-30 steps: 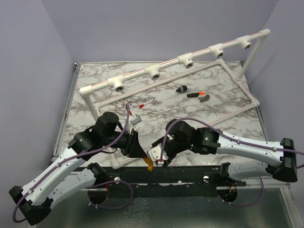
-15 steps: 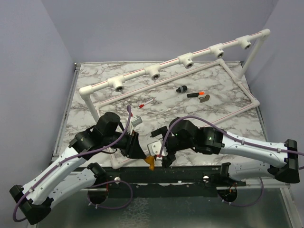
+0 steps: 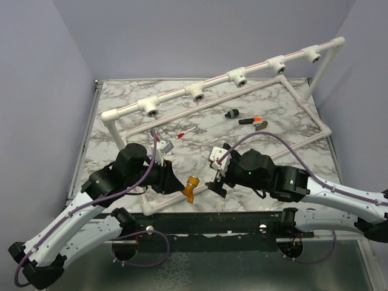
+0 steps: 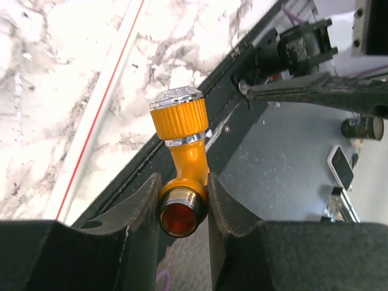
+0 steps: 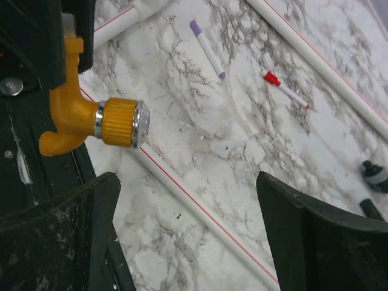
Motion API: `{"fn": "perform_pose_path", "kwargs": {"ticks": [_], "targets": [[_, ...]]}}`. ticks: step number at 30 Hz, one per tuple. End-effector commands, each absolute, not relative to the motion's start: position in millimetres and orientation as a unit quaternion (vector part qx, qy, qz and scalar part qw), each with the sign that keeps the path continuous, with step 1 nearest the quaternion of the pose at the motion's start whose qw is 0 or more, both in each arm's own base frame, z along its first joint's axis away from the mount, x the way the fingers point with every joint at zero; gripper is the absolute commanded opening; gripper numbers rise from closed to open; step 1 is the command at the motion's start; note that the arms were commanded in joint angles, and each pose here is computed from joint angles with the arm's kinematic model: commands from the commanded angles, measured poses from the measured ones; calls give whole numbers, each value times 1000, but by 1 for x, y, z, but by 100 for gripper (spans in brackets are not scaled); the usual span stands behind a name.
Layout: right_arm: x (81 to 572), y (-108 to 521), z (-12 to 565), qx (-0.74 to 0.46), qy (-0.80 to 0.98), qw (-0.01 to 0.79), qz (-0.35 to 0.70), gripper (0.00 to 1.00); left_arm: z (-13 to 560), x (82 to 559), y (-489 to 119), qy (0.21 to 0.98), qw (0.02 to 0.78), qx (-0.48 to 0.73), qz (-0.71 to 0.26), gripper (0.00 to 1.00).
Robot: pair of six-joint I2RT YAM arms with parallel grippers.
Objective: Install the water faucets
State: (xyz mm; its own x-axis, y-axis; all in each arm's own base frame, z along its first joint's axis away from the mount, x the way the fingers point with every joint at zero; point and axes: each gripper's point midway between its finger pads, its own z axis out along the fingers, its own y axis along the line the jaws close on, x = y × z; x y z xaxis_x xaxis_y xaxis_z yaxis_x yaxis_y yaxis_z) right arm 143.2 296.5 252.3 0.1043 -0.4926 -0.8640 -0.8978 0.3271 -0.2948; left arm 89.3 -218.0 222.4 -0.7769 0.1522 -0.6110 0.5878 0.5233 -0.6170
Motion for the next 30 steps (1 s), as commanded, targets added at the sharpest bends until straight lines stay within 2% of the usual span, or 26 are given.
{"fn": "perform_pose_path", "kwargs": {"ticks": [1, 9, 15, 22, 30], "targets": [[153, 274, 233, -420, 735, 493, 198, 100, 255, 115, -219, 815, 334, 185, -435, 0], [141, 275, 211, -295, 800, 449, 267, 100, 282, 131, -217, 791, 395, 144, -445, 0], [127, 297, 213, -245, 805, 416, 344, 100, 313, 132, -213, 748, 442, 130, -477, 0], [111, 323, 266, -237, 726, 439, 474, 99, 338, 127, -204, 708, 482, 109, -505, 0], [105, 347, 325, -211, 651, 458, 568, 88, 363, 115, -196, 651, 510, 96, -554, 0]]}}
